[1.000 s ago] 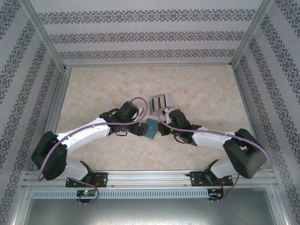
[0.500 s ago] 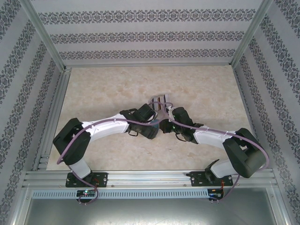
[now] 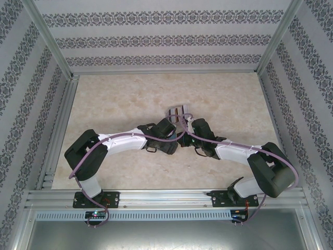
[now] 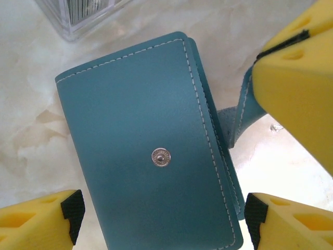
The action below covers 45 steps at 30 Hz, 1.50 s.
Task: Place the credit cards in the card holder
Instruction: Open the card holder at the center of the table.
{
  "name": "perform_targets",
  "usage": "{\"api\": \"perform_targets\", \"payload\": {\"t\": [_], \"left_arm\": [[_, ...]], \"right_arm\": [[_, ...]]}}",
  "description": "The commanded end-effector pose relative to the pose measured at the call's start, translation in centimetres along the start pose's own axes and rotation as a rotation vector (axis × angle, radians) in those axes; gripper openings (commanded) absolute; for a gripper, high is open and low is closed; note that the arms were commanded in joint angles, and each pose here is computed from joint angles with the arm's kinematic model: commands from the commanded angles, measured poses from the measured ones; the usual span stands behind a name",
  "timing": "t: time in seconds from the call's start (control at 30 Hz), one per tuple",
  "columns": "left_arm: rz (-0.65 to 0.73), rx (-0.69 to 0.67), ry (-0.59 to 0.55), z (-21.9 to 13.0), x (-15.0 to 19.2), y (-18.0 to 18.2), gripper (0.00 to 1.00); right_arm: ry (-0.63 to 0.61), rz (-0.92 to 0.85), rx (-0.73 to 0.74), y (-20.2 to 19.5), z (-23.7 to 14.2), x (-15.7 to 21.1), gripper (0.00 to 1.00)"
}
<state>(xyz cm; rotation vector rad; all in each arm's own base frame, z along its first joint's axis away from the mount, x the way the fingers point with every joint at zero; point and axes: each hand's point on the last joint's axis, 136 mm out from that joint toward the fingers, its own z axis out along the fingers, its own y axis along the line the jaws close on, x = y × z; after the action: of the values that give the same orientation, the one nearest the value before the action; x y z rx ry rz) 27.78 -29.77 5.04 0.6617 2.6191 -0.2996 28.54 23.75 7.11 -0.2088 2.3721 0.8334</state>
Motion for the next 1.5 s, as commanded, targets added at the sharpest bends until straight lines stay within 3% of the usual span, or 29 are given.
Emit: {"api": "perform_targets", "payload": {"t": [0.0,0.77,1.1,1.47], "left_arm": [[-0.037,0.015,-0.039,0.3,-0.6,-0.6,0.82],[-0.016,-0.037,0.013,1.1,0.3,0.2,0.76],[-0.013,-0.066,-0.030,-0.1,-0.4,0.8,0.60],[-0.039,-0.118,-0.109,-2.4,-1.2,2.1,0.51]], "right_arm": [[-0.020,0.012,-0.032,0.5,0.0,-0.7,0.13],[-0.014,0.027,-0.032,0.3,0.2,-0.7,0.14],[-0.009,0.029,-0.032,0.3,0.4,-0.6,0.14],[-0.004,0.038,-0.031,0.2,0.5,-0.6,0.15]]}}
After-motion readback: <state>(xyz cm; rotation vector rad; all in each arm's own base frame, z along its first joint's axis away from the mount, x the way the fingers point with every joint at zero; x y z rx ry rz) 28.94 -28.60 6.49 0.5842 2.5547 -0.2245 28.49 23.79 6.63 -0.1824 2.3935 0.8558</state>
